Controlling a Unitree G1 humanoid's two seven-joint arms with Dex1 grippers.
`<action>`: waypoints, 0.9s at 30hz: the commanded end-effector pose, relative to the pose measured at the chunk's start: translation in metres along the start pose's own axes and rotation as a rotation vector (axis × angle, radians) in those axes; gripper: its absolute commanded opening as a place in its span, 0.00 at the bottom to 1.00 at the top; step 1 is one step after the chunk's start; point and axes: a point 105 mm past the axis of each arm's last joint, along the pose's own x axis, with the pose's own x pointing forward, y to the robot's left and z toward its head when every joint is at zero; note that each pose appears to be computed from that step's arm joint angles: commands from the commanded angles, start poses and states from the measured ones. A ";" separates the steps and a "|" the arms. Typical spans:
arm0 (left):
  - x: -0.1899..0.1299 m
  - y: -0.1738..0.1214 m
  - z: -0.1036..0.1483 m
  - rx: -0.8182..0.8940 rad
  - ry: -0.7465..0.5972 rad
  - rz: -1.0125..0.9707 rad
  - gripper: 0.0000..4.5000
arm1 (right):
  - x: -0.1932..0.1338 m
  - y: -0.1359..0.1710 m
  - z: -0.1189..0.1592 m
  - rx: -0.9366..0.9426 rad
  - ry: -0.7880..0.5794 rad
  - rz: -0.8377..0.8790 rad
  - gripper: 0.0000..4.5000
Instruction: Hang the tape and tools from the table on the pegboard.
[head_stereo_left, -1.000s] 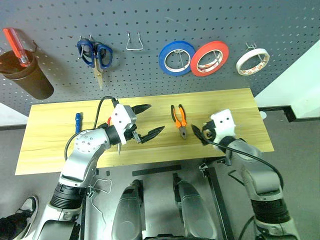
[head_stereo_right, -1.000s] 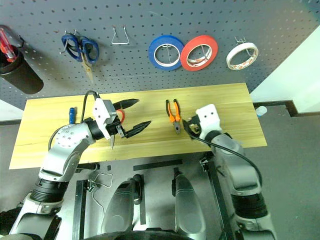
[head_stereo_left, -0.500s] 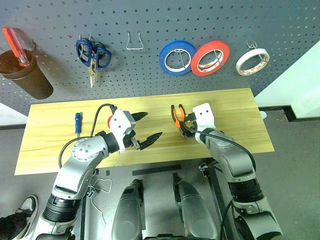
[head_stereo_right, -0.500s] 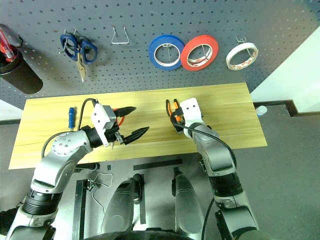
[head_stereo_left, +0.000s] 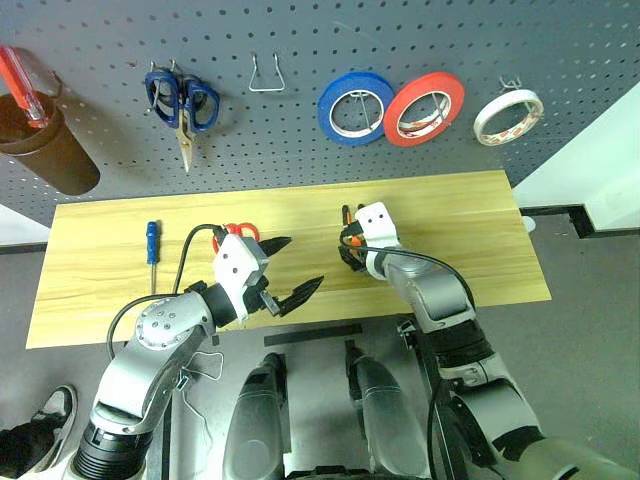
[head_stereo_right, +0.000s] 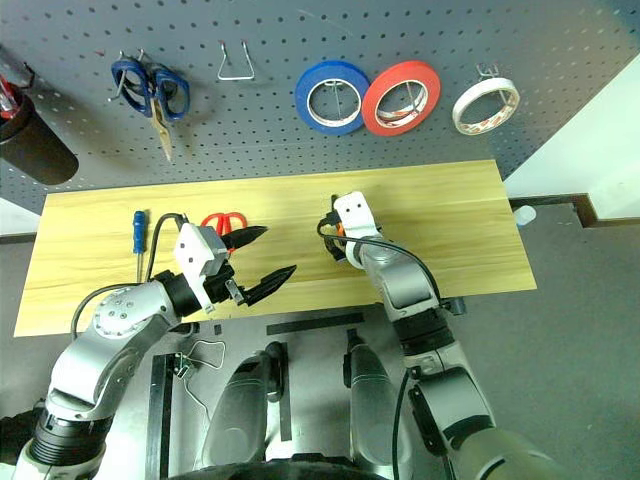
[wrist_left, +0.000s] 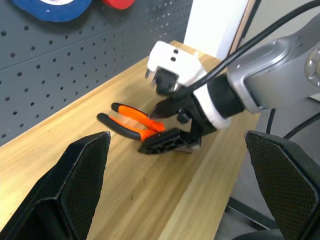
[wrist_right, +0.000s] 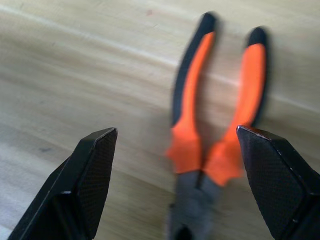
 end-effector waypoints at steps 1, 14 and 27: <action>-0.003 -0.006 0.010 0.017 -0.028 -0.001 1.00 | 0.002 0.000 0.007 -0.018 -0.021 -0.002 0.89; -0.002 -0.008 0.012 0.014 -0.041 0.001 1.00 | 0.003 -0.005 0.014 -0.066 -0.050 -0.011 0.89; -0.003 -0.008 0.018 0.005 -0.079 0.000 1.00 | -0.050 0.014 0.055 0.020 -0.166 -0.005 0.99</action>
